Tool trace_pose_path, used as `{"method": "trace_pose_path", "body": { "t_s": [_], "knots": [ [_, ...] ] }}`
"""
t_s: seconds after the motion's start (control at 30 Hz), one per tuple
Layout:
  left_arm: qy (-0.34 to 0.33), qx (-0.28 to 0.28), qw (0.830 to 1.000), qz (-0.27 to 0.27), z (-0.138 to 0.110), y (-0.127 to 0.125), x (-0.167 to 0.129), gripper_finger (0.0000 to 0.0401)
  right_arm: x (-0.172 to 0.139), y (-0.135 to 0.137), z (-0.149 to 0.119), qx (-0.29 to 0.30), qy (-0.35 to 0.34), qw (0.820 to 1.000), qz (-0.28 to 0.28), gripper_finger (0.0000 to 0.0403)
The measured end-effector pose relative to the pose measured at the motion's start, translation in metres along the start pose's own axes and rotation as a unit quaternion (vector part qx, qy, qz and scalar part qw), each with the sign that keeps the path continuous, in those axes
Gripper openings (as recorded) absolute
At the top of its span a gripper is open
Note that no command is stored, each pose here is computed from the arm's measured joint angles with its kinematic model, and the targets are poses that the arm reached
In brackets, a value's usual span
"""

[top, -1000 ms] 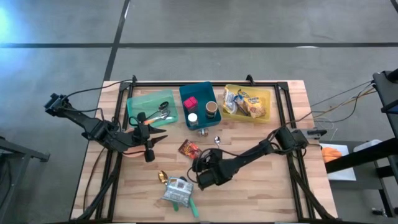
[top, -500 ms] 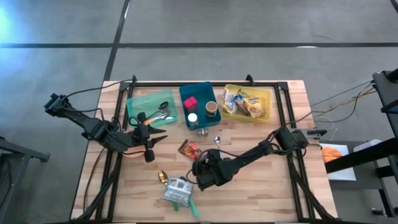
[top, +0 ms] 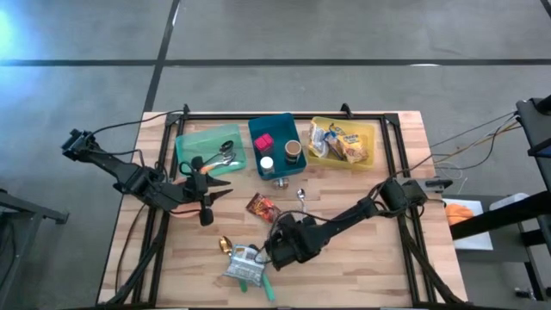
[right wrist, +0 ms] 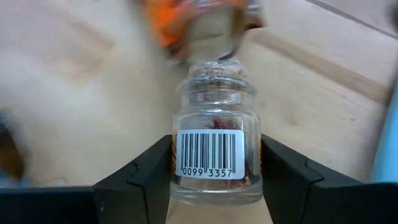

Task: Pick & Place Food Item
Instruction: Put the bottom brown seasoning bottle into the blue bin

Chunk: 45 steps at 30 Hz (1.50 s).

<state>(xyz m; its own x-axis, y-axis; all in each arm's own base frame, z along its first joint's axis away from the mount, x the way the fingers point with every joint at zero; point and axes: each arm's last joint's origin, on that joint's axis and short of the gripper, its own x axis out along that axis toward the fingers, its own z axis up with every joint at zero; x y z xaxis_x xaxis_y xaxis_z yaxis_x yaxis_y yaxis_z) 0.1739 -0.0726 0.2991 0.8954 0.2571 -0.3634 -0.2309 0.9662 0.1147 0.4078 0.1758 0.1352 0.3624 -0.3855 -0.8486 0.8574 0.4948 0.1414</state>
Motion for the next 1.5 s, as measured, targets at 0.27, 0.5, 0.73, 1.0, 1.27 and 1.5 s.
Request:
{"method": "trace_pose_path", "body": {
  "t_s": [0.27, 0.5, 0.73, 1.0, 1.27, 1.5],
  "knots": [
    [0.010, -0.086, 0.993, -0.078, 0.002, -0.005, 0.000, 0.0094, -0.032, 0.013, -0.019, -0.145, -0.011, 0.989, 0.037, 0.0188],
    [-0.016, -0.170, 0.980, -0.105, 0.010, -0.007, -0.001, 0.0094, -0.068, 0.015, -0.028, -0.212, -0.081, 0.972, 0.055, 0.0188],
    [-0.044, -0.238, 0.962, -0.123, 0.019, -0.008, -0.002, 0.0094, -0.102, 0.013, -0.026, -0.267, -0.169, 0.947, 0.064, 0.0188],
    [-0.047, -0.294, 0.948, -0.110, 0.020, -0.005, 0.000, 0.0094, -0.128, 0.018, -0.011, -0.320, -0.252, 0.912, 0.055, 0.0188],
    [-0.001, -0.342, 0.928, -0.150, 0.016, -0.015, 0.009, 0.0094, -0.147, 0.030, 0.011, -0.392, -0.303, 0.868, 0.025, 0.0188],
    [0.047, -0.335, 0.923, -0.185, 0.009, -0.028, 0.022, 0.0094, -0.160, 0.036, 0.024, -0.415, -0.313, 0.854, 0.022, 0.0188]
  ]
}}
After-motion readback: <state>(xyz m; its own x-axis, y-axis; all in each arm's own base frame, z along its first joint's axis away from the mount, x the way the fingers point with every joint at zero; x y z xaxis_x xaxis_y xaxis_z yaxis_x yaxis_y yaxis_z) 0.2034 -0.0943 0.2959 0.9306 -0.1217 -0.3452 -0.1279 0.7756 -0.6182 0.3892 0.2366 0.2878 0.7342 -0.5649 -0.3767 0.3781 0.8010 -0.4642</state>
